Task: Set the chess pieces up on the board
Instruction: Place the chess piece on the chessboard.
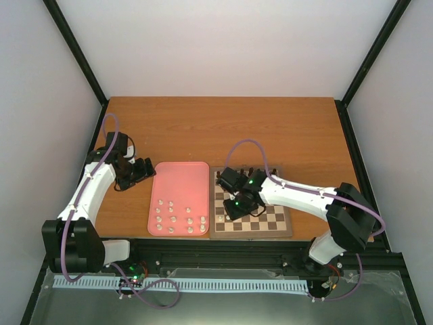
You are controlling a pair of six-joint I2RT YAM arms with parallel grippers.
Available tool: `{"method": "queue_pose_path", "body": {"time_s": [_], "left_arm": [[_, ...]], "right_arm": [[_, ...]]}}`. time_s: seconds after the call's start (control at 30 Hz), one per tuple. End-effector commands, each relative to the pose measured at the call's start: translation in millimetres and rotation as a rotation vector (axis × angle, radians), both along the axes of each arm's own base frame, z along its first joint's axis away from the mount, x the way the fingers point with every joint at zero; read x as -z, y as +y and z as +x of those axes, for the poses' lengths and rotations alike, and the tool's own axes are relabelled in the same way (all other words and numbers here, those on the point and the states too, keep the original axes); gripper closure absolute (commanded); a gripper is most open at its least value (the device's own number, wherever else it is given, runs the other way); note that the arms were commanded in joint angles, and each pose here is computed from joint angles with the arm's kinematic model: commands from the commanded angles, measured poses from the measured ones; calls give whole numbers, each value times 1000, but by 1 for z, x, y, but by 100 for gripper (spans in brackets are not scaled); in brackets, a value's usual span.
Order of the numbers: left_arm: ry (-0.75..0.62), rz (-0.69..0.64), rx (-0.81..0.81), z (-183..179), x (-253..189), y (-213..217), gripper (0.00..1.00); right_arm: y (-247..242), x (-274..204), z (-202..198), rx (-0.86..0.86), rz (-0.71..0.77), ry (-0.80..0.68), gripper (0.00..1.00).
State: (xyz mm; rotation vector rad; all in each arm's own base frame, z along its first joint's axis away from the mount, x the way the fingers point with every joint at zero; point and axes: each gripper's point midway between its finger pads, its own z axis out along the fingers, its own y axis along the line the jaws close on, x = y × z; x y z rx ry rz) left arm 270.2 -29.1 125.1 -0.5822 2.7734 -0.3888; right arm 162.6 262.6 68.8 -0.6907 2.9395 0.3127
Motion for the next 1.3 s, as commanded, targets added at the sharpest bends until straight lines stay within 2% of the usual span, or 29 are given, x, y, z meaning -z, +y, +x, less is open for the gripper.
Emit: {"method": "queue_pose_path", "body": {"time_s": [0.0, 0.27, 1.27], "left_arm": [[-31, -10, -12, 7, -9, 0, 0], [-29, -15, -12, 7, -7, -1, 0], [-29, -11, -10, 8, -7, 0, 0]], "right_arm": [[-1, 5, -4, 18, -7, 10, 97], [-8, 16, -11, 25, -21, 34, 97], [-6, 22, 6, 18, -86, -16, 96]]}}
